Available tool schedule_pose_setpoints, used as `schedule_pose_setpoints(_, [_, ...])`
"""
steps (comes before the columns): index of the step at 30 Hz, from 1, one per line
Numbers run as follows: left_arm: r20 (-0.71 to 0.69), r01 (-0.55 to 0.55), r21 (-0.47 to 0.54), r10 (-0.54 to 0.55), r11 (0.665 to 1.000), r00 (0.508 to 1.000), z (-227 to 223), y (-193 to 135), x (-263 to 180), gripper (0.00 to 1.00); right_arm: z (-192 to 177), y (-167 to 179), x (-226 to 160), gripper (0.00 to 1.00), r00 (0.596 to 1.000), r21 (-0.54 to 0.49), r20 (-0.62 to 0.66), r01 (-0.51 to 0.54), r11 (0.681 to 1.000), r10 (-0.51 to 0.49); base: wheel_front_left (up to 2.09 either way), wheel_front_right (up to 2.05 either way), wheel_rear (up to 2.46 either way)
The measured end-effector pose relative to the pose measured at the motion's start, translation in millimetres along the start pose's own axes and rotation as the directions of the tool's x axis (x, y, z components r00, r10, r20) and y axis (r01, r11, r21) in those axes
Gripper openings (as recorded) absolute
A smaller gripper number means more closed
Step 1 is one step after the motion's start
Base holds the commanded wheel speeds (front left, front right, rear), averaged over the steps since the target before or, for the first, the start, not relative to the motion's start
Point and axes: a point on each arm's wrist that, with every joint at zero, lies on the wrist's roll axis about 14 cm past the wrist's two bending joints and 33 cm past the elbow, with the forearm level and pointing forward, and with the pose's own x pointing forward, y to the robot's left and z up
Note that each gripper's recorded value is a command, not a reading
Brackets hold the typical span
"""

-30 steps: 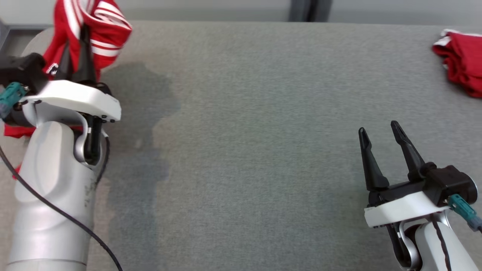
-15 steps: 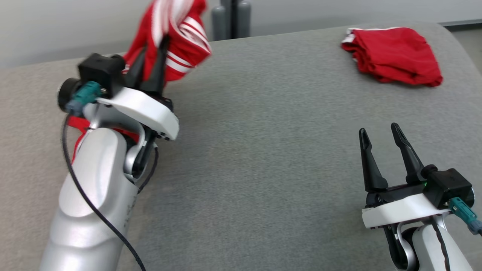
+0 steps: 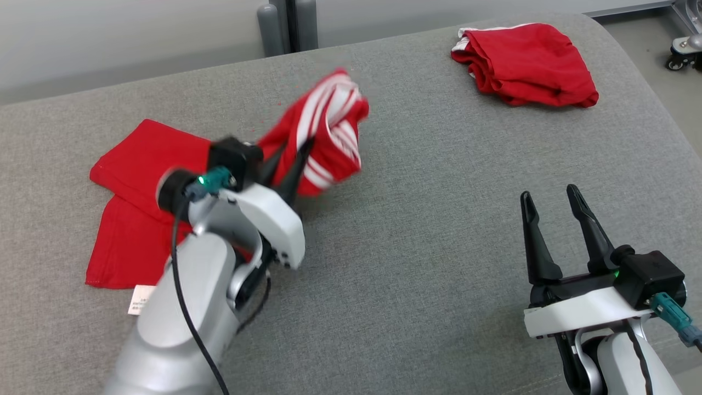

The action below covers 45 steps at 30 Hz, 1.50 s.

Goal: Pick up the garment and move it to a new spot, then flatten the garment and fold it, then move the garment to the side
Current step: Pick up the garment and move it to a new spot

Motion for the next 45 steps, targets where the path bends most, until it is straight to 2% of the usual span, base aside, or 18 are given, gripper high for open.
schedule_pose_setpoints(3, [-0.094,0.001,-0.039,-0.005,0.999,0.996,-35.9,-3.8,-7.6,0.0,-1.4,1.3,0.3,1.0,1.0,0.002,-0.004,-0.003,1.0,0.003,0.0,0.0,0.0])
schedule_pose_setpoints(8, [-0.194,-0.01,-0.048,0.001,0.999,0.981,-76.8,-4.1,-20.6,0.0,-4.4,6.9,2.4,1.0,1.0,0.008,-0.01,-0.018,1.0,0.018,0.0,0.0,0.0])
schedule_pose_setpoints(9, [-0.209,-0.014,-0.048,0.004,0.999,0.978,-83.8,-3.7,-23.7,0.43,-4.9,8.3,3.2,1.0,1.0,0.009,-0.011,-0.022,1.0,0.022,0.0,0.0,0.0])
schedule_pose_setpoints(10, [-0.221,-0.016,-0.047,0.005,0.999,0.975,-89.3,-3.7,-26.4,1.0,-5.3,9.7,4.2,1.0,1.0,0.011,-0.011,-0.026,1.0,0.026,0.0,0.0,0.0])
schedule_pose_setpoints(16, [-0.202,-0.038,-0.047,0.028,0.998,0.979,-94.6,-1.0,-34.8,1.0,-5.9,25.2,9.4,1.0,0.997,0.022,-0.008,-0.071,0.997,0.072,0.0,0.0,0.0])
schedule_pose_setpoints(22, [-0.048,-0.103,-0.064,0.1,0.993,0.994,-59.5,11.4,-41.1,1.0,-2.8,44.6,12.1,1.0,0.992,0.036,0.004,-0.127,0.991,0.127,0.0,0.0,0.0])
schedule_pose_setpoints(29, [0.065,-0.23,-0.077,0.235,0.97,0.97,-34.7,31.7,-81.2,1.0,0.4,68.5,8.3,1.0,0.982,0.058,0.014,-0.19,0.98,0.19,0.0,0.0,0.0])
schedule_pose_setpoints(34, [0.164,-0.338,-0.093,0.349,0.937,0.923,-11.1,46.3,-123.8,1.0,1.2,82.1,3.1,1.0,0.974,0.067,0.015,-0.227,0.972,0.226,0.0,0.0,0.0])
schedule_pose_setpoints(38, [0.197,-0.434,-0.086,0.443,0.897,0.875,-10.2,49.0,-171.9,1.0,-8.1,83.3,-12.4,1.0,0.974,0.084,-0.017,-0.223,0.971,0.225,0.0,0.0,0.0])
schedule_pose_setpoints(45, [0.245,-0.568,-0.07,0.566,0.82,0.787,-4.3,59.4,-226.5,1.0,-11.6,86.1,-24.1,1.0,0.973,0.101,-0.029,-0.224,0.969,0.228,0.0,0.0,0.0])
